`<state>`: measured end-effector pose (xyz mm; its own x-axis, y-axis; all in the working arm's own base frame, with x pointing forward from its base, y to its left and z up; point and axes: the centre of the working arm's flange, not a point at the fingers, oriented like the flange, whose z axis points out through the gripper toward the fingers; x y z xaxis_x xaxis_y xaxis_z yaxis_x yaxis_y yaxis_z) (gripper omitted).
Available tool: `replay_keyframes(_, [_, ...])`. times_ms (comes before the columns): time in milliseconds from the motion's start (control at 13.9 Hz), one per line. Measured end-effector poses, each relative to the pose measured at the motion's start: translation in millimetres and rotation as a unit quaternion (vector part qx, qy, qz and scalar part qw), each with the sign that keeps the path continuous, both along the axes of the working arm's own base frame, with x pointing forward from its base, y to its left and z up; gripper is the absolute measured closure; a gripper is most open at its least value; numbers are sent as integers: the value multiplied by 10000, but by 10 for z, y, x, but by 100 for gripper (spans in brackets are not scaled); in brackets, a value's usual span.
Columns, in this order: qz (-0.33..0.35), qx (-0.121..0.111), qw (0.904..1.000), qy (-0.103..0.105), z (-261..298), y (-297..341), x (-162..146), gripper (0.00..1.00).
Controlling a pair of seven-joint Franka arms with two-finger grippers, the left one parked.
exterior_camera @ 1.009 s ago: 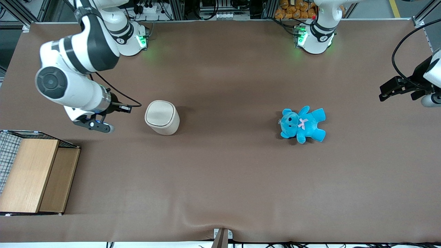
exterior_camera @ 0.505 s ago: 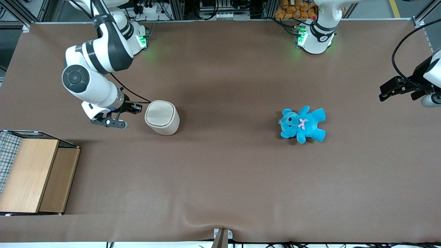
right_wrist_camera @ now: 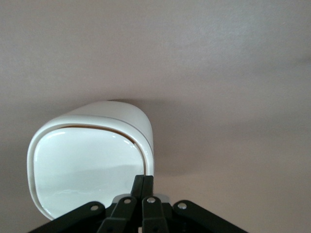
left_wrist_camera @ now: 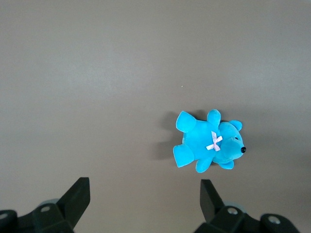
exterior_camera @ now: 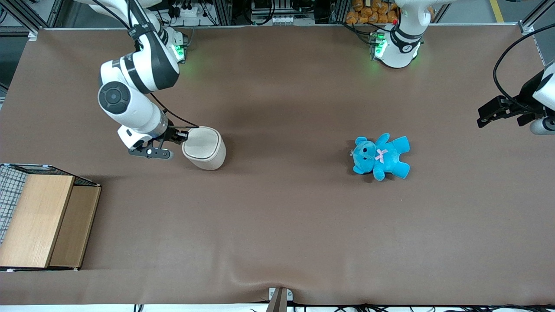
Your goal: Open trash can with right arm
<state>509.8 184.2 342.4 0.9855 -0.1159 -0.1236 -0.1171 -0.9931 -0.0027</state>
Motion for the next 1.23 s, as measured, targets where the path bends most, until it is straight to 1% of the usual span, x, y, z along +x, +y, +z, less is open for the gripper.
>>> replay_keyframes(216, [85, 10, 10000, -40, -61, 84, -59, 99])
replay_keyframes(432, [101, 39, 9998, -144, -145, 99, -96, 99])
replay_keyframes(1009, [112, 28, 9999, -121, -258, 95, -154, 99])
replay_keyframes(1225, [106, 43, 9998, -156, -313, 97, -141, 99])
